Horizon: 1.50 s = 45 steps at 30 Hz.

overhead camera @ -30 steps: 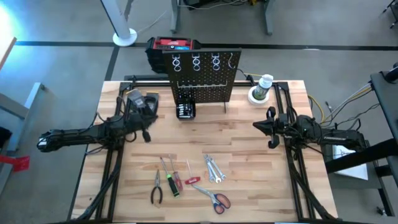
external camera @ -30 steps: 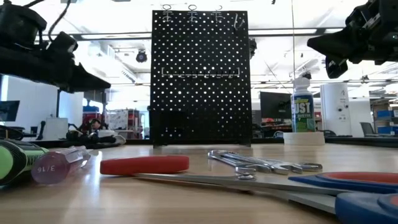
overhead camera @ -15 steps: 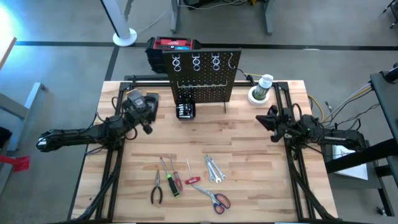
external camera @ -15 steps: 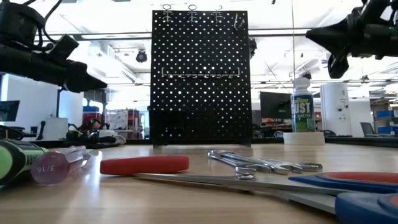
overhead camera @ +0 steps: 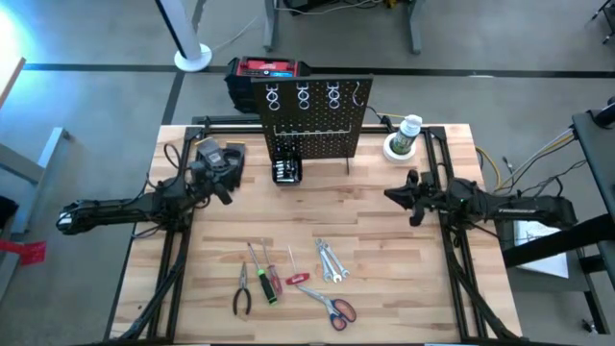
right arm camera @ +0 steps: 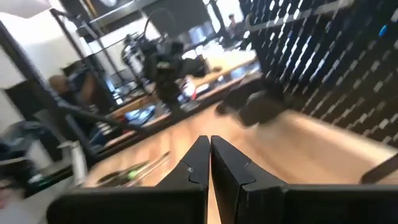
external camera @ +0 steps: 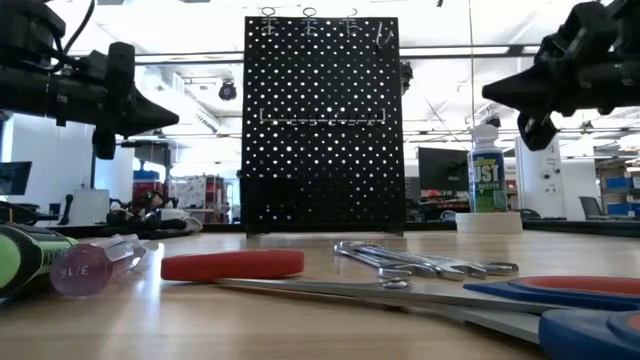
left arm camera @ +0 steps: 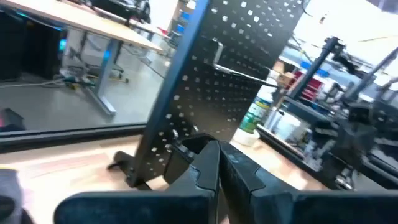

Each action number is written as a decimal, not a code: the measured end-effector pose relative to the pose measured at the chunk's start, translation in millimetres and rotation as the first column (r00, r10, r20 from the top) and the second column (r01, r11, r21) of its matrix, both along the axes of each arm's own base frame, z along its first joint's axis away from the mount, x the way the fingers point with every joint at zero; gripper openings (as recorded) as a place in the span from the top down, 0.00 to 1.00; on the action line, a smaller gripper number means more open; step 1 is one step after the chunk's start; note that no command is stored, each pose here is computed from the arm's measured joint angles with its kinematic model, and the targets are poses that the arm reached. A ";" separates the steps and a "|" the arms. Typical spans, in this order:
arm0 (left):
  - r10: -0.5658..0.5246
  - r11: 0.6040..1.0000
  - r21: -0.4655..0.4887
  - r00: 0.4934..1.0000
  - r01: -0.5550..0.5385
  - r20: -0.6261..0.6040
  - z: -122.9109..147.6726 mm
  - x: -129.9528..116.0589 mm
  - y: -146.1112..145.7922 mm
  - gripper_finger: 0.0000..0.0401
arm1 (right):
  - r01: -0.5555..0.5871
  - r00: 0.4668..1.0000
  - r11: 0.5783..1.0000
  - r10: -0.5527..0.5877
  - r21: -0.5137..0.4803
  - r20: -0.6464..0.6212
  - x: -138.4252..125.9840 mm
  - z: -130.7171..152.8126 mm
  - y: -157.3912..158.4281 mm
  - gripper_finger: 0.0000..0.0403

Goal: Hang tools onto peg board
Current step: Hang the red screwdriver on the pegboard

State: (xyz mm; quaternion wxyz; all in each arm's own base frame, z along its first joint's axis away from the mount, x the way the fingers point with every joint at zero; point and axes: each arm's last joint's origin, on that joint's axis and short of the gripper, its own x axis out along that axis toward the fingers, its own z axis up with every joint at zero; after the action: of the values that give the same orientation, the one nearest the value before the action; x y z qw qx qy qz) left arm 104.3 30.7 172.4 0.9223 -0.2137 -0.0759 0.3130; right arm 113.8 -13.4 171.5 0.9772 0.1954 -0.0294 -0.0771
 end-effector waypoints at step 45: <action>-0.646 0.761 -0.182 0.752 0.622 -0.131 15.8 37.2 -26.4 0.79 | -0.058 0.876 0.974 -0.055 -0.220 -0.478 95.7 4.1 -55.2 0.61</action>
State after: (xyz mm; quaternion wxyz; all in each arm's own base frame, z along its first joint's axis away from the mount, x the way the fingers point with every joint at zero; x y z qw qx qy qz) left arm 141.5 4.3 188.2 0.9609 -0.2551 0.1076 0.0039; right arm 209.5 -68.5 175.6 0.9696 0.0570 0.2061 -0.1187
